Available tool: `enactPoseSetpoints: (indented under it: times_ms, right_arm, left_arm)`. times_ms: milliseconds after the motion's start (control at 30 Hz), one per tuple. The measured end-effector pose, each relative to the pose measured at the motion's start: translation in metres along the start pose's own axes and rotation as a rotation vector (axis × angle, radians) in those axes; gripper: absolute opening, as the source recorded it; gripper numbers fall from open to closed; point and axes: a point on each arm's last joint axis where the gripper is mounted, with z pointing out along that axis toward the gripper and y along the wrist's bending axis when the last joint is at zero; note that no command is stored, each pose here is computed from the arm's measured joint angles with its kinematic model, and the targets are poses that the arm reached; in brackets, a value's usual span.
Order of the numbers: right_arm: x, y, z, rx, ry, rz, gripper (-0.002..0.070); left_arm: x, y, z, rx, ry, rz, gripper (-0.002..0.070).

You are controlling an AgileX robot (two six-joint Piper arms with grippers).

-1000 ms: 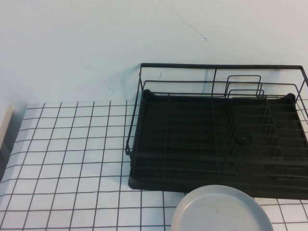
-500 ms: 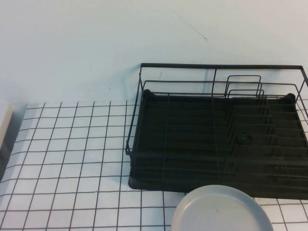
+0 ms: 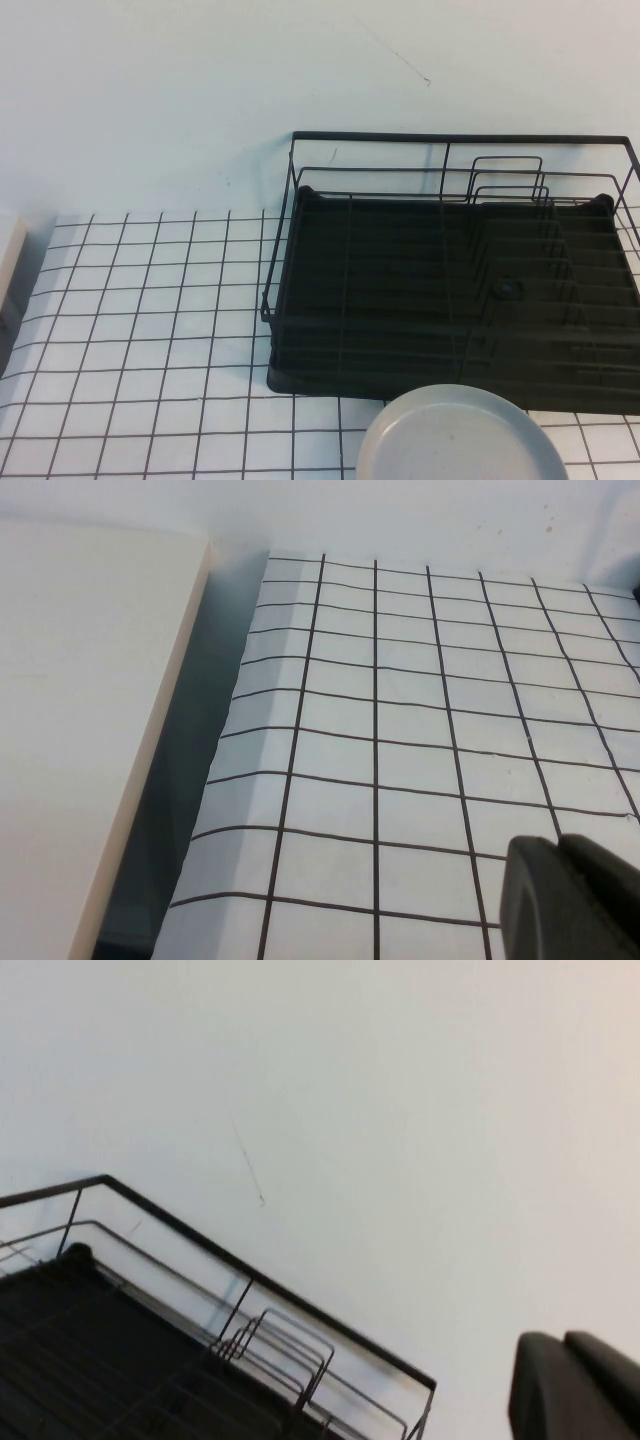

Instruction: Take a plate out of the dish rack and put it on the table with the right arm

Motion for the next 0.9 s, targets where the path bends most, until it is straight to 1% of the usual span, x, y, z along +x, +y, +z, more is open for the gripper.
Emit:
enactPoseSetpoints:
  times_ms: [67, 133, 233, 367, 467, 600, 900]
  right_arm:
    - [0.013, 0.004, 0.002, 0.007, 0.034, 0.033, -0.0002]
    - [0.037, 0.009, 0.006, 0.031, 0.110, 0.068, -0.0002]
    - [0.076, 0.018, 0.005, 0.102, 0.210, 0.116, -0.0002]
    - [0.123, 0.039, -0.006, 0.142, 0.288, 0.263, -0.0002]
    - [0.148, 0.052, -0.013, 0.148, 0.336, 0.306, -0.0002]
    - [0.164, 0.060, -0.016, 0.147, 0.364, 0.322, -0.0002]
    - [0.167, 0.062, -0.017, 0.140, 0.386, 0.342, -0.0002]
  left_arm:
    - [0.000, 0.000, 0.000, 0.000, 0.000, 0.000, -0.0004]
    - [0.000, 0.000, 0.000, 0.000, 0.000, 0.000, -0.0004]
    - [0.000, 0.000, 0.000, 0.000, 0.000, 0.000, -0.0004]
    - [0.000, 0.000, 0.000, 0.000, 0.000, 0.000, -0.0004]
    - [0.000, 0.000, 0.000, 0.000, 0.000, 0.000, -0.0004]
    - [0.000, 0.000, 0.000, 0.000, 0.000, 0.000, -0.0004]
    - [0.000, 0.000, 0.000, 0.000, 0.000, 0.000, -0.0004]
